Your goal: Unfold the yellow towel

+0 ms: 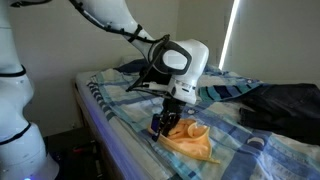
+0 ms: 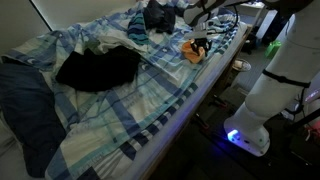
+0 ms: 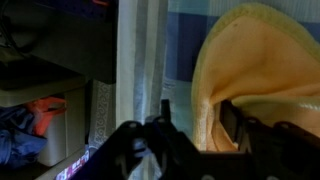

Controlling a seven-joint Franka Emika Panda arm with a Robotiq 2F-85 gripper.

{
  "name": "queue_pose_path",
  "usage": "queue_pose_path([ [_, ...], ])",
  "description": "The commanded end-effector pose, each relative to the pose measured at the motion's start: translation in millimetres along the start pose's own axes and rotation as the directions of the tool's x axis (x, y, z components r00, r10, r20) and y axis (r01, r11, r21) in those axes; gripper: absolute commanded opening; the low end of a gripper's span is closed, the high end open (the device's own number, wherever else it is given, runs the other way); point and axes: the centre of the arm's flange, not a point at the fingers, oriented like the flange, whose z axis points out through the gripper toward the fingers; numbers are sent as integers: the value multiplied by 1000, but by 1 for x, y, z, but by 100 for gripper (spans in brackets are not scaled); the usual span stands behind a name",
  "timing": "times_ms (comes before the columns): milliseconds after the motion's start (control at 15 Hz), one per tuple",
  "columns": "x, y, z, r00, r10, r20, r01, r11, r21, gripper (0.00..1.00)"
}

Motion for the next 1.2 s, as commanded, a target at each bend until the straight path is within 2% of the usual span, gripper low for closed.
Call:
queue_pose_path([
  [0,-7,20,-25,1000,-16,-15,16,1000,12,87],
  [67,-8,24,-31,1000,-19,-19,19,1000,19,95],
  [200,-8,29,-42,999,-15,-28,16,999,36,100],
  [600,-17,39,-63,998,-42,-41,44,998,49,100],
  [867,-27,28,-65,989,-137,-47,139,990,33,100],
  [1133,-43,13,-66,958,-283,-55,283,959,3,100],
])
